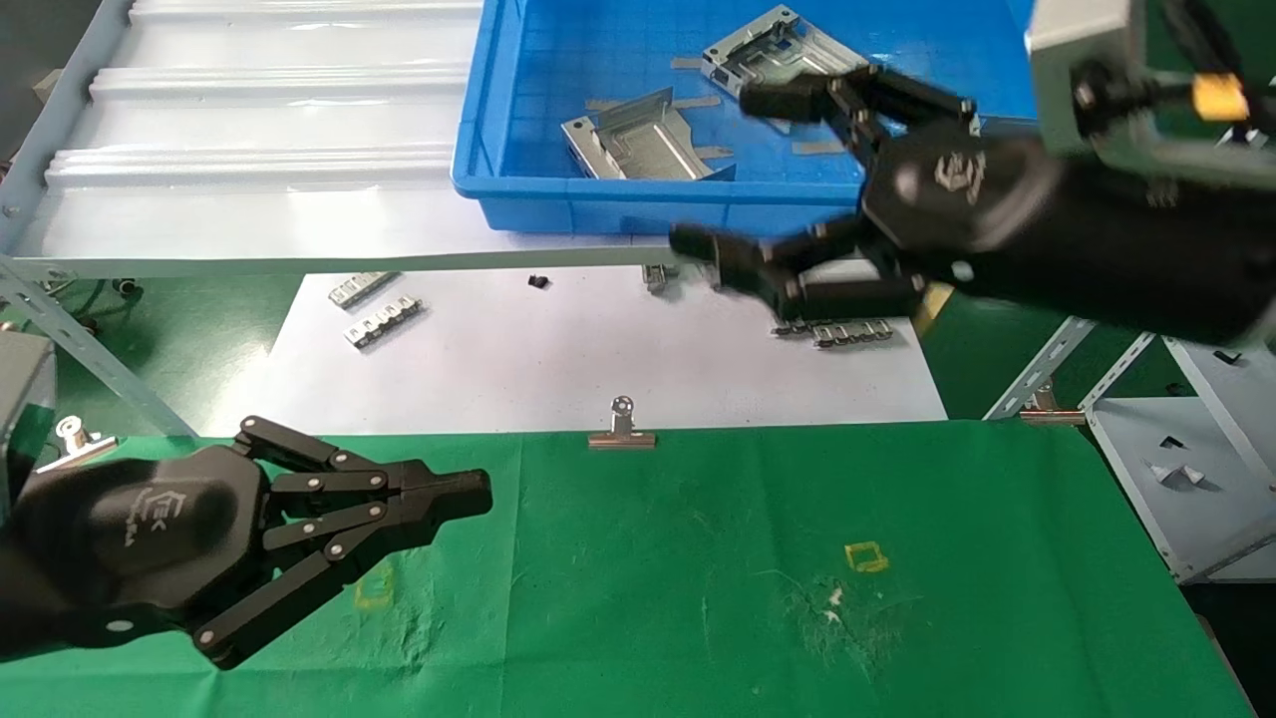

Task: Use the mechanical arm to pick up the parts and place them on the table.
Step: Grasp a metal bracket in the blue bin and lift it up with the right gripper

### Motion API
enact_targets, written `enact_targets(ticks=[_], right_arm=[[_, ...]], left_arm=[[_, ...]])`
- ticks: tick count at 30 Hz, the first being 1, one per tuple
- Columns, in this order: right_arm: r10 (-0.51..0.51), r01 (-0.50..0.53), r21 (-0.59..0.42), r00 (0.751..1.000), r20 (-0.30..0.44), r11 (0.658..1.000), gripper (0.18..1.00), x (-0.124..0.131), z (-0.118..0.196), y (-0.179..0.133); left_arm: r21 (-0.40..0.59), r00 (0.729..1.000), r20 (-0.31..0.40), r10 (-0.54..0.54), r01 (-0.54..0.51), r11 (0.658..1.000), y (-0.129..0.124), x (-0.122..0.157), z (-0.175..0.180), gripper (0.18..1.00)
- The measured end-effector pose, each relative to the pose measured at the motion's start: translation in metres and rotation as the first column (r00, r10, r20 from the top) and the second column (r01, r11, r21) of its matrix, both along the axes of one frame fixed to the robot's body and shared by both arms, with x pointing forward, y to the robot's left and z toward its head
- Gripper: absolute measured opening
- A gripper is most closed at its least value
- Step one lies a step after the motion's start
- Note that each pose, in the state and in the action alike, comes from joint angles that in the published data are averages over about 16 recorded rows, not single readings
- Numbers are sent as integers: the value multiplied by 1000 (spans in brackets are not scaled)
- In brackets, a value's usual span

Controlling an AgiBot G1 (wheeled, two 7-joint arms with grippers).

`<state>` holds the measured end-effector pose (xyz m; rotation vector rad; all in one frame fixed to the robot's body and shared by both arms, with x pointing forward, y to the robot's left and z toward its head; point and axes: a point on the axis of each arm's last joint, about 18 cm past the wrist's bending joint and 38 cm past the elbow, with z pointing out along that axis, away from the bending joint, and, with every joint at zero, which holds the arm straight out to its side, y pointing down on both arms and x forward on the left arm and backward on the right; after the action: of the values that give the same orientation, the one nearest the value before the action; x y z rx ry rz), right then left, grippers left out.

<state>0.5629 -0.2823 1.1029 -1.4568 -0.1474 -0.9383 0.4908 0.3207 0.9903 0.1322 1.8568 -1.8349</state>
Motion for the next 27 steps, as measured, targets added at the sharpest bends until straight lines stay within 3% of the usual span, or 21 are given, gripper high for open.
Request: enact_targets(ticks=[6,14,20,27], right_arm=[[-171,171,72,985,-1,983,1000,60,39,9],[-348,353,72,935,-74,933,1000,128,54,27],[-430,436,31,895,-115,899,997,155,56,39],[-486,491,7,863,-142,871,977,169,58,47]], left_arm=[[0,1000,0,0,0,1000,0,0,0,190],[0,1000,0,0,0,1000,0,0,0,190],[0,1000,0,0,0,1000,0,0,0,196],[0,1000,0,0,0,1000,0,0,0,205]])
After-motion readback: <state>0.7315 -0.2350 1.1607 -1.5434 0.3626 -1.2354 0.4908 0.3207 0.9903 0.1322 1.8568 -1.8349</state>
